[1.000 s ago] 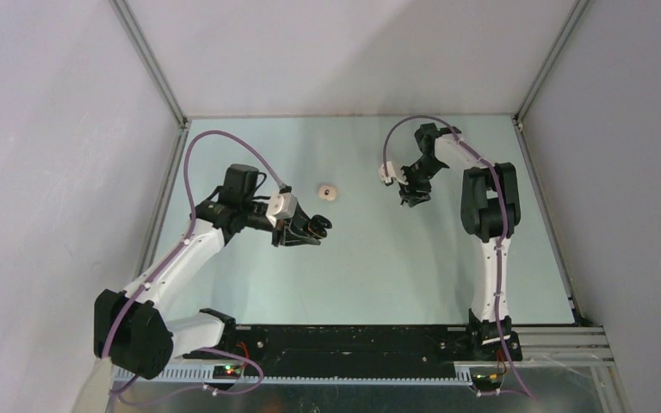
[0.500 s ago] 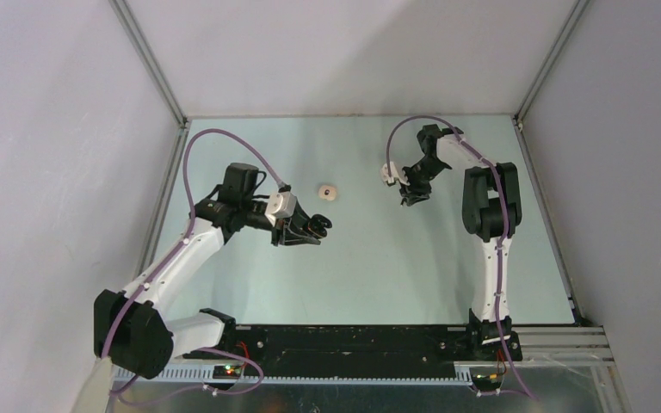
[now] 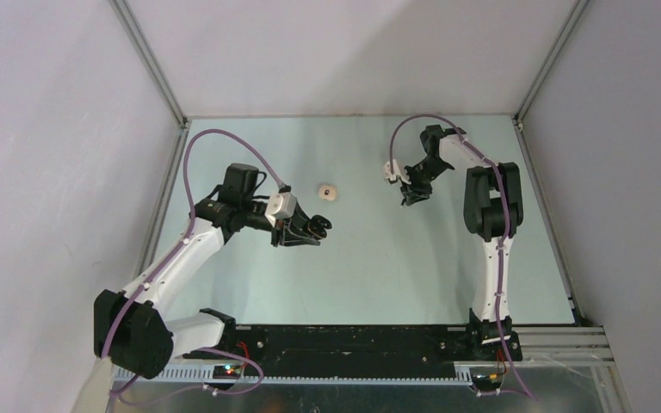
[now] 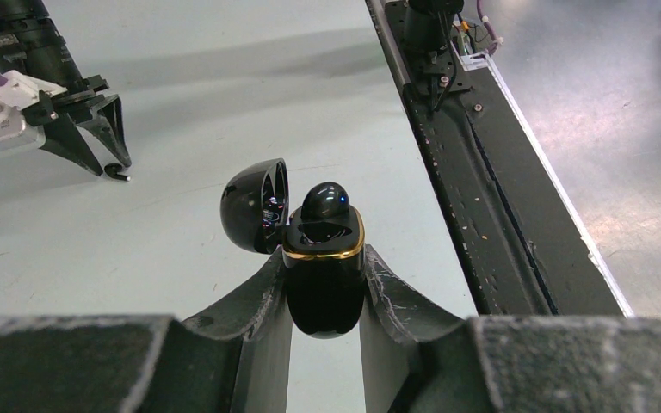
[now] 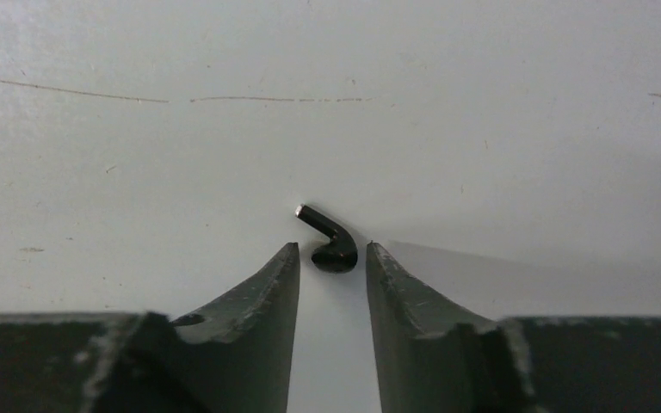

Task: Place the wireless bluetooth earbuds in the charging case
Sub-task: Pick up the earbud from the center of the board.

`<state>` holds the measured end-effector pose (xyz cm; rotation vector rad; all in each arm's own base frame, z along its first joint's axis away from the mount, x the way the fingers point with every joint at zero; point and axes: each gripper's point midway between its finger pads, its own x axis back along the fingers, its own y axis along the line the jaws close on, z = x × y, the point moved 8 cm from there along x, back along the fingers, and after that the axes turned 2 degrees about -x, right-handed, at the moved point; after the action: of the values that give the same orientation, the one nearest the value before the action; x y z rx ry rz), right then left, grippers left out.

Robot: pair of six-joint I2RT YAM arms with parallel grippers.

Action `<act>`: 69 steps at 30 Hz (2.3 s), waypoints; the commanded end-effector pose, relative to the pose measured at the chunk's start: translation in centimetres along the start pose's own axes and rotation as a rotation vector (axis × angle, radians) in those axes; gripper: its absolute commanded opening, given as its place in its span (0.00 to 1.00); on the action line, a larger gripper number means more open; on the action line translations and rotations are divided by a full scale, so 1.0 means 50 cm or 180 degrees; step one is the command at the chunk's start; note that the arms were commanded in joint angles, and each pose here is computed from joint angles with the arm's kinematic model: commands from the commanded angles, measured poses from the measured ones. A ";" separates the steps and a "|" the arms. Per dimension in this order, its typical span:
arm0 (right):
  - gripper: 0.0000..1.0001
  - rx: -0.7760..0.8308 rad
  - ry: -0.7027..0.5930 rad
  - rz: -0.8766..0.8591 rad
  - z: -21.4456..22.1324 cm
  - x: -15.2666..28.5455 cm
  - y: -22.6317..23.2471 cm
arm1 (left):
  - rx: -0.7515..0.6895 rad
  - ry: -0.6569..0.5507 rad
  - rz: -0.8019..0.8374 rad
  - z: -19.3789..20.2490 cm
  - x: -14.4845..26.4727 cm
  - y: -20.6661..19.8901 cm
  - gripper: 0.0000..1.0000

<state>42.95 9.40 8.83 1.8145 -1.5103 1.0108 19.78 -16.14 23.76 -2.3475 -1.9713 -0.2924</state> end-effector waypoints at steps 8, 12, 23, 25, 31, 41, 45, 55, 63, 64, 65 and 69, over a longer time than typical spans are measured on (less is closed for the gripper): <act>0.47 -0.0184 -0.0180 0.0174 0.007 0.039 0.009 | -0.0270 -0.0110 0.0071 -0.035 -0.002 0.007 0.08; 0.46 -0.0159 -0.0254 0.0166 -0.001 0.032 0.009 | -0.0270 -0.0106 0.0065 -0.035 -0.002 0.007 0.08; 0.38 -0.0109 -0.0247 0.0184 -0.009 0.017 0.004 | -0.0266 -0.0108 0.0071 -0.035 -0.001 0.005 0.08; 0.38 -0.0112 -0.0228 0.0181 -0.006 0.018 0.005 | -0.0275 -0.0108 0.0072 -0.035 -0.001 0.005 0.08; 0.43 -0.0128 -0.0214 0.0157 0.006 0.024 0.010 | -0.0277 -0.0107 0.0079 -0.035 -0.001 0.004 0.08; 0.42 -0.0175 -0.0285 0.0017 0.009 0.016 0.014 | -0.0268 -0.0105 0.0095 -0.035 -0.003 0.004 0.08; 0.42 -0.0158 -0.0271 -0.0038 0.004 0.007 0.012 | -0.0271 -0.0101 0.0090 -0.035 -0.003 0.004 0.08; 0.42 -0.0174 -0.0250 -0.0038 -0.003 0.002 -0.004 | -0.0283 -0.0097 0.0094 -0.036 -0.002 0.003 0.08; 0.31 -0.0152 -0.0248 -0.0098 -0.002 0.003 0.002 | -0.0284 -0.0096 0.0104 -0.038 -0.002 0.002 0.08; 0.28 -0.0155 -0.0245 -0.0112 -0.001 0.003 0.004 | -0.0285 -0.0095 0.0105 -0.038 -0.002 0.002 0.08; 0.26 -0.0156 -0.0245 -0.0120 -0.002 0.004 0.005 | -0.0291 -0.0096 0.0104 -0.038 -0.001 0.002 0.08; 0.21 -0.0200 -0.0304 -0.0083 -0.011 0.017 0.008 | -0.0288 -0.0079 0.0096 -0.036 -0.002 0.002 0.08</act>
<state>42.41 9.07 8.39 1.8350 -1.5201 0.8830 19.48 -16.11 23.82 -2.3630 -1.9561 -0.3114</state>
